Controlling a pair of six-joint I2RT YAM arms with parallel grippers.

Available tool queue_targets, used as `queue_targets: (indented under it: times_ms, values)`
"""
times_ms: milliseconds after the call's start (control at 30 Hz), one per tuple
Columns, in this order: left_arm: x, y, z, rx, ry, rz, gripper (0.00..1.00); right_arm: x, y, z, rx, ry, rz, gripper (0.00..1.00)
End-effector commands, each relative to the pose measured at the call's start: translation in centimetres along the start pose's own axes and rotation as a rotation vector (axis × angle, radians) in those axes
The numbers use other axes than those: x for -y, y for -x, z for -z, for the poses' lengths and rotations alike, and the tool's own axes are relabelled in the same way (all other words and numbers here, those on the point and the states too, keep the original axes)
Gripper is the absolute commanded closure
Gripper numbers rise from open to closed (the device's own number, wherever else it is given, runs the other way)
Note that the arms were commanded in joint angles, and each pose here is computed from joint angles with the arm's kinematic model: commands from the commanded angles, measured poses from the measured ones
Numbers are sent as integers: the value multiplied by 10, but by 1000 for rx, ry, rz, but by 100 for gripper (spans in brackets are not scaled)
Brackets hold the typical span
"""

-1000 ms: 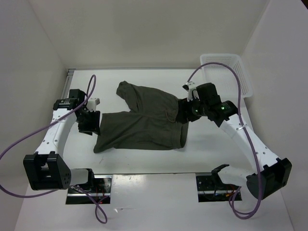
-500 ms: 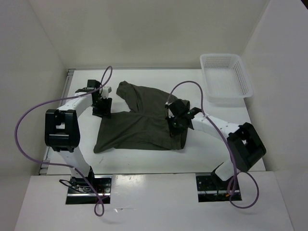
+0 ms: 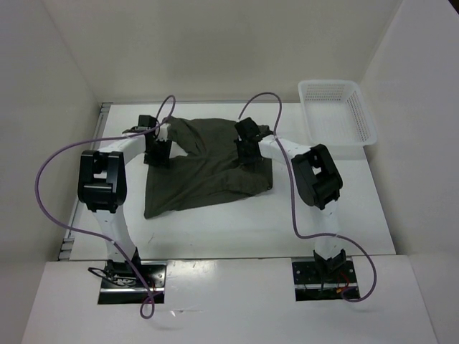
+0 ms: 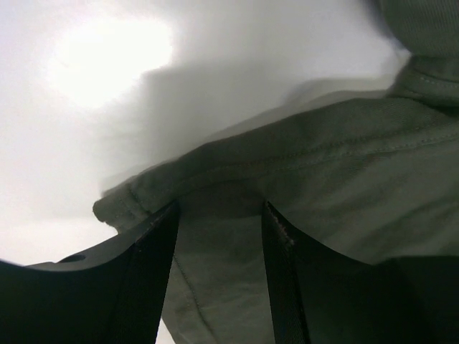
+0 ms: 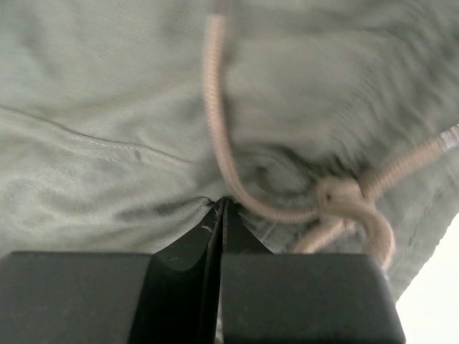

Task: Fold and stack the shorts
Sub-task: Flatten the shorts out

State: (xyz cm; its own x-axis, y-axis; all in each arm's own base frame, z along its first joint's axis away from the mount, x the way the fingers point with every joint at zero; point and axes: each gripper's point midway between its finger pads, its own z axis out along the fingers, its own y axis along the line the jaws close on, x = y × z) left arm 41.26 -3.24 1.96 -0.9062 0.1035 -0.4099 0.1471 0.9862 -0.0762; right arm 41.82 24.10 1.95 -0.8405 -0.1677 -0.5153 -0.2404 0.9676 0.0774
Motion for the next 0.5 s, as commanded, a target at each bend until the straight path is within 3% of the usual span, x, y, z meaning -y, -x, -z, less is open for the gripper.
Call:
queue_targets:
  times_ms: [0, 133, 167, 200, 233, 267, 300, 367, 467]
  values:
    - [-31, 17, -17, 30, 63, 36, 42, 18, 49, -5, 104, -56, 22, 100]
    - [-30, 45, -10, 87, 45, 29, 42, -9, 93, 35, 230, 83, 85, 100]
    - [-28, 45, -10, 87, 36, 29, 42, -10, 94, 41, 261, 99, 85, 93]
    - [-28, 45, -10, 87, 36, 29, 42, -12, 109, 75, 344, 116, 81, 85]
    - [-28, 45, -10, 87, 36, 29, 42, -14, 110, 90, 382, 140, 72, 72]
    - [-28, 45, -10, 87, 36, 29, 42, -6, 85, 88, 352, 152, 68, 59]
    - [-28, 38, -12, 72, 34, 30, 42, -4, 100, 124, 456, 186, 52, 40]
    - [-28, 34, -15, 66, 34, 31, 42, 4, 66, 128, 422, 199, 52, 32]
    - [-31, 29, -15, 64, 37, 40, 42, 11, 26, 137, 361, 215, 60, 29]
